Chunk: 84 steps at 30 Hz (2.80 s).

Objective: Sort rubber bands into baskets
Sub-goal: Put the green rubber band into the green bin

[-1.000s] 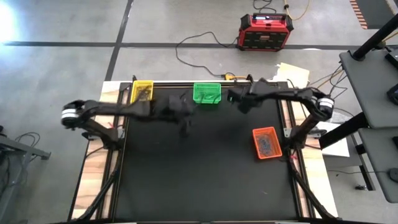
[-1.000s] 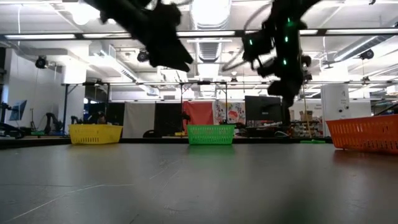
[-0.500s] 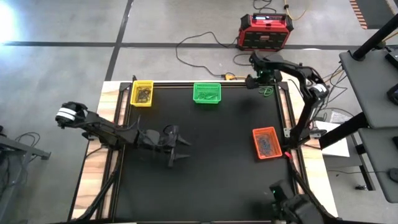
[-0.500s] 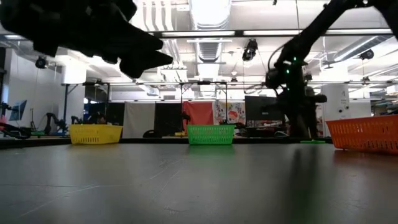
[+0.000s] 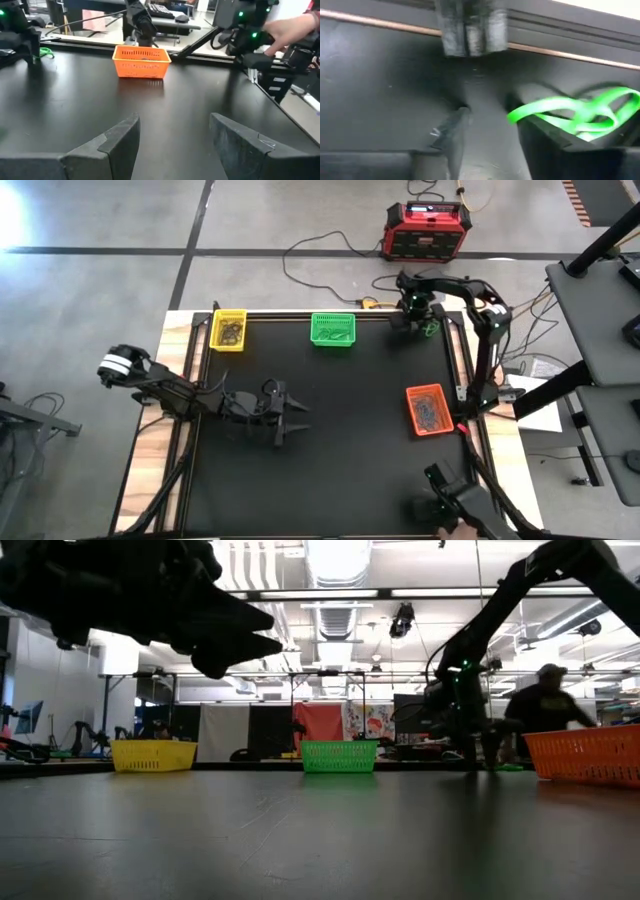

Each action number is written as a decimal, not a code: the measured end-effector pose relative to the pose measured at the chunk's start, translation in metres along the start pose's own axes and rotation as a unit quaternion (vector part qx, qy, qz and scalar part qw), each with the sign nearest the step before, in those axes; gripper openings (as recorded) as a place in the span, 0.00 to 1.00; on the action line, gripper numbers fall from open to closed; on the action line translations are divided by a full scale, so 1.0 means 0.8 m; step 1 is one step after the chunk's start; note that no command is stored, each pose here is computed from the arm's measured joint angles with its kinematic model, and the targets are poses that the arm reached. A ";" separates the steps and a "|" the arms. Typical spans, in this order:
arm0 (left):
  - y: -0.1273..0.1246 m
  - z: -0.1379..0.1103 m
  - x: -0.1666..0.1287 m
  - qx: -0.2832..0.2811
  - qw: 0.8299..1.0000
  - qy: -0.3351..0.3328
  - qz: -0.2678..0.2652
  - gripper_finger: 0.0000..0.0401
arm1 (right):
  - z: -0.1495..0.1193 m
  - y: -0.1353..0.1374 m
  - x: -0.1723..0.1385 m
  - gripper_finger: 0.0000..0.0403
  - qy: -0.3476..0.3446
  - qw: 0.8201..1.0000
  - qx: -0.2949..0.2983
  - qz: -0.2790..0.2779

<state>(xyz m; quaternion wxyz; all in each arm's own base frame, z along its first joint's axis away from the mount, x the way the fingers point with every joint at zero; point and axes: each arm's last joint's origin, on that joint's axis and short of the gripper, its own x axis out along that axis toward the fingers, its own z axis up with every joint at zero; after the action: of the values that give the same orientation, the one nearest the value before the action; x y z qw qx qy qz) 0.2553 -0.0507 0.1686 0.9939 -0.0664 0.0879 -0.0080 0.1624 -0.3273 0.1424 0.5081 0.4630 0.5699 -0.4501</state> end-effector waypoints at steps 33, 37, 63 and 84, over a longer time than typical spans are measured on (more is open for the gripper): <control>0.007 0.004 -0.066 0.015 0.999 -0.050 -0.009 0.56 | -0.131 0.106 -0.136 0.02 -0.151 0.946 -0.287 0.022; 0.021 0.011 -0.068 0.036 0.997 -0.063 0.006 0.56 | -0.149 0.146 -0.172 0.02 -0.281 0.886 -0.337 0.149; 0.089 -0.049 -0.033 0.023 0.987 0.060 0.147 0.56 | -0.055 0.279 -0.064 0.06 -0.292 0.868 -0.335 0.221; 0.079 -0.055 -0.035 0.041 0.989 0.063 0.126 0.56 | -0.097 0.231 -0.134 0.43 -0.211 0.916 -0.339 0.029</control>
<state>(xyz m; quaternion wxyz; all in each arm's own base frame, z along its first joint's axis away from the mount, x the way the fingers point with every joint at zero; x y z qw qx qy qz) 0.2201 0.0072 0.1220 0.9813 -0.0136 0.1572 0.1099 0.3377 -0.2279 0.2472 0.7560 0.1737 0.5544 -0.3016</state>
